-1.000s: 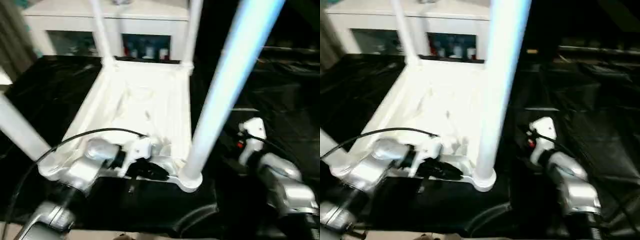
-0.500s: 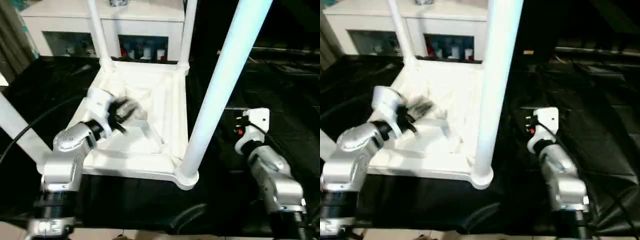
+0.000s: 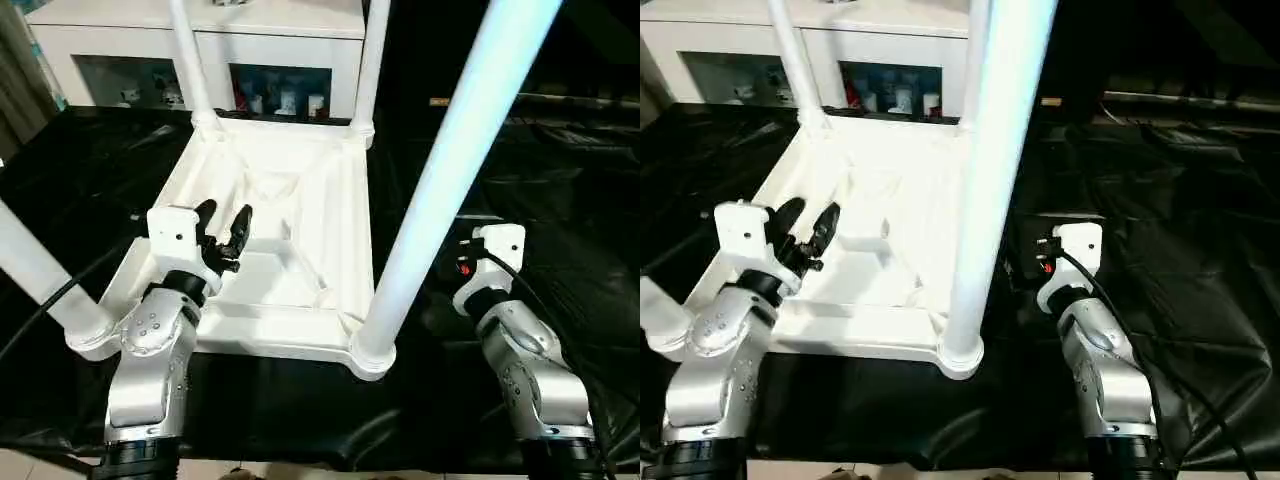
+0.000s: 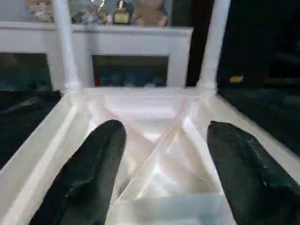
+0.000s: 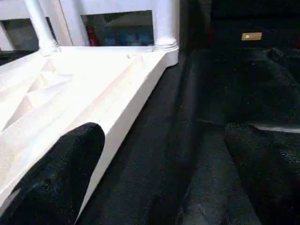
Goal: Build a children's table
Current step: Rotate leg to tighten
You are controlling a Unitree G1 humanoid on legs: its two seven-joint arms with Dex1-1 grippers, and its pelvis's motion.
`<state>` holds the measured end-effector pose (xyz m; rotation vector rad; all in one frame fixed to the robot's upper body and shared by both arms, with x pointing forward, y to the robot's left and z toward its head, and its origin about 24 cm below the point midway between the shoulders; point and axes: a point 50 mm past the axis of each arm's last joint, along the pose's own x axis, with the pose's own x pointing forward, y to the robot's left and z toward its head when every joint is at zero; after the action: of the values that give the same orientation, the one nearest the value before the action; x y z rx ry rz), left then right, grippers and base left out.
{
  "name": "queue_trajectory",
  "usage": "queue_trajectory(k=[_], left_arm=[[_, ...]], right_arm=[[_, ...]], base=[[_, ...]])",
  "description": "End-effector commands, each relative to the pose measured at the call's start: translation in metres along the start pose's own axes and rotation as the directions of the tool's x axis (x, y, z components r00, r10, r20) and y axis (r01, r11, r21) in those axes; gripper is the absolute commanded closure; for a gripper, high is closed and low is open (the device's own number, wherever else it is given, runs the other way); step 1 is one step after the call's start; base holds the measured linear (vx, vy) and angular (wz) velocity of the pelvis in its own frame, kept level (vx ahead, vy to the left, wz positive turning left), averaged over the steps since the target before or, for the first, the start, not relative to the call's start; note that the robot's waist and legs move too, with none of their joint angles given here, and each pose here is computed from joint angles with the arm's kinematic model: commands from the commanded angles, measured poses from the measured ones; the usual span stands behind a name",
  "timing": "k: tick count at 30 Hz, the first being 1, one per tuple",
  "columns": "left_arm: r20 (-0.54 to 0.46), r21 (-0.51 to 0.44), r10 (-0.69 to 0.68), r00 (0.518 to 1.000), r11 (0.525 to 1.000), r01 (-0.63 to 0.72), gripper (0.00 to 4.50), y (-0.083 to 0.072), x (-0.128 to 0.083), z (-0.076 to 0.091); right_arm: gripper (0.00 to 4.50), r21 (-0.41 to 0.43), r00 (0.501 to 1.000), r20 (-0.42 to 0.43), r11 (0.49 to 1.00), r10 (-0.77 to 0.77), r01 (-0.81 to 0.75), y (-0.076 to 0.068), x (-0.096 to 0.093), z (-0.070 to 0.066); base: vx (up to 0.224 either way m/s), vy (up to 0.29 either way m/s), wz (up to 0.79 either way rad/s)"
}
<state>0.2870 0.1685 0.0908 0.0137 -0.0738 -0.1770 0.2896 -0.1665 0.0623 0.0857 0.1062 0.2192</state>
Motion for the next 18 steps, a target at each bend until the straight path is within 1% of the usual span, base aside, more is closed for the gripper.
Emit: queue_trajectory(k=[1,3,5,8,18], left_arm=[[-0.053,0.027,0.009,0.999,1.0,-0.007,0.94,-0.0018,0.0018,-0.0064],[-0.064,0.049,-0.003,0.998,0.999,0.006,0.82,-0.0031,0.0023,-0.0088],[-0.067,0.062,-0.011,0.998,0.998,0.015,0.82,-0.0039,0.0018,-0.0106],[-0.067,0.055,-0.012,0.998,0.998,0.016,0.82,-0.0048,0.0012,-0.0117],[-0.09,0.074,-0.03,0.995,0.997,0.037,0.82,-0.007,-0.0018,-0.014]], right_arm=[[0.0,-0.023,1.0,-0.007,1.0,-0.02,0.019,-0.0016,0.0005,0.0031],[0.0,-0.028,0.999,-0.026,0.999,-0.023,0.022,-0.0015,0.0011,0.0012],[0.0,-0.031,0.999,-0.028,0.999,-0.023,0.022,-0.0009,0.0012,0.0008],[0.0,-0.03,0.999,-0.031,0.999,-0.023,0.022,-0.001,0.0008,0.0003],[0.0,-0.034,0.998,-0.05,0.999,-0.025,0.024,-0.0009,0.0019,-0.0015]], base=[[0.0,0.0,0.0],[0.0,0.0,0.0],[0.0,0.0,0.0],[0.0,0.0,0.0],[0.0,0.0,0.0]])
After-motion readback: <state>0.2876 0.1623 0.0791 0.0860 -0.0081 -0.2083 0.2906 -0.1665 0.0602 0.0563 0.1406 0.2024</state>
